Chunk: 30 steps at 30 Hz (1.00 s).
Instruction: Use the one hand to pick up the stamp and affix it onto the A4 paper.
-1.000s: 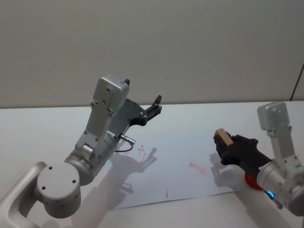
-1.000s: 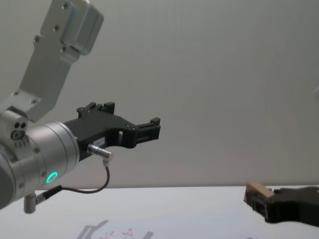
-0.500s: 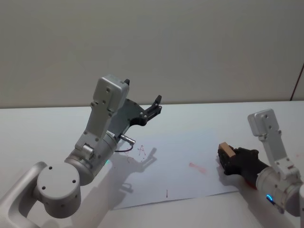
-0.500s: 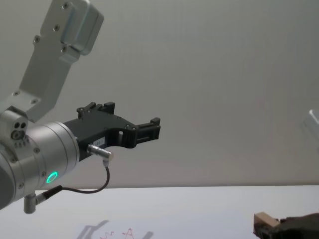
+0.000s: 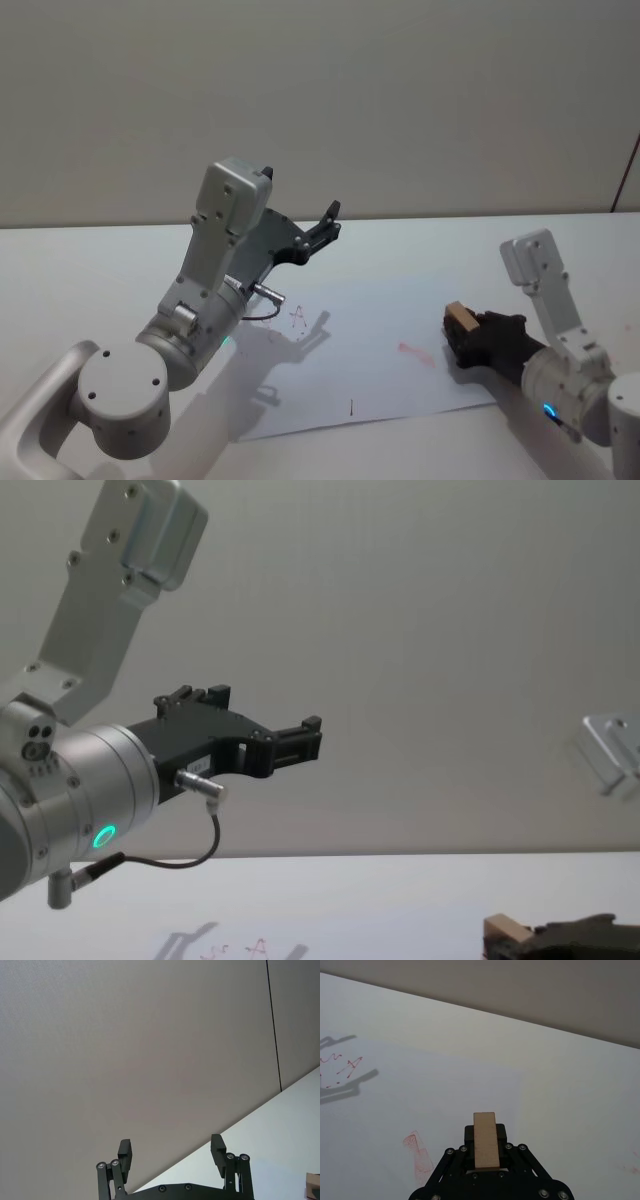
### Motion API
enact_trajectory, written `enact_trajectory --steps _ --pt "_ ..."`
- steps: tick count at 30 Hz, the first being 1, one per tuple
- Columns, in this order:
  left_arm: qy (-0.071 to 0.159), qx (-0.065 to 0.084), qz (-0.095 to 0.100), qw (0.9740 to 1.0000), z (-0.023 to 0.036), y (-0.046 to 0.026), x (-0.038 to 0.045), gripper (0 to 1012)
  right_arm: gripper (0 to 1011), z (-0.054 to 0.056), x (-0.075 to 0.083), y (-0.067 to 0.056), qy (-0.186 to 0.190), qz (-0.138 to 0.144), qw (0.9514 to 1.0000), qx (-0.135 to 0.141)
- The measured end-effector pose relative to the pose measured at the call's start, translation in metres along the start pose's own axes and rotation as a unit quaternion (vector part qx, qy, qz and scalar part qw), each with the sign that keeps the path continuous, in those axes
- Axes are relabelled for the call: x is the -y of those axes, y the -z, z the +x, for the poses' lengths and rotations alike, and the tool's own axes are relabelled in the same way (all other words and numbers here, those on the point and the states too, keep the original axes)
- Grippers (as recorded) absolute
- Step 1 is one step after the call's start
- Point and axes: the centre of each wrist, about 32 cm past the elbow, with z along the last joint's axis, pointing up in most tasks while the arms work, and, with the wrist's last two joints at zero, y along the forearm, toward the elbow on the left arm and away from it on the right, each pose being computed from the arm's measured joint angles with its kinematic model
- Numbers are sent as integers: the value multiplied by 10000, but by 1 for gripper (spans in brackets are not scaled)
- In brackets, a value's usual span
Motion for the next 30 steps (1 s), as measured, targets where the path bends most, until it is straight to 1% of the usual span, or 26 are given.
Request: enact_trajectory --steps 10,30 --pt "0 0 0 10000 0 0 0 1001 219 -23 -85 -49 -100 48 9999 43" --pt "0 0 0 10000 0 0 0 1001 219 -33 -104 -28 -131 -240 9996 22"
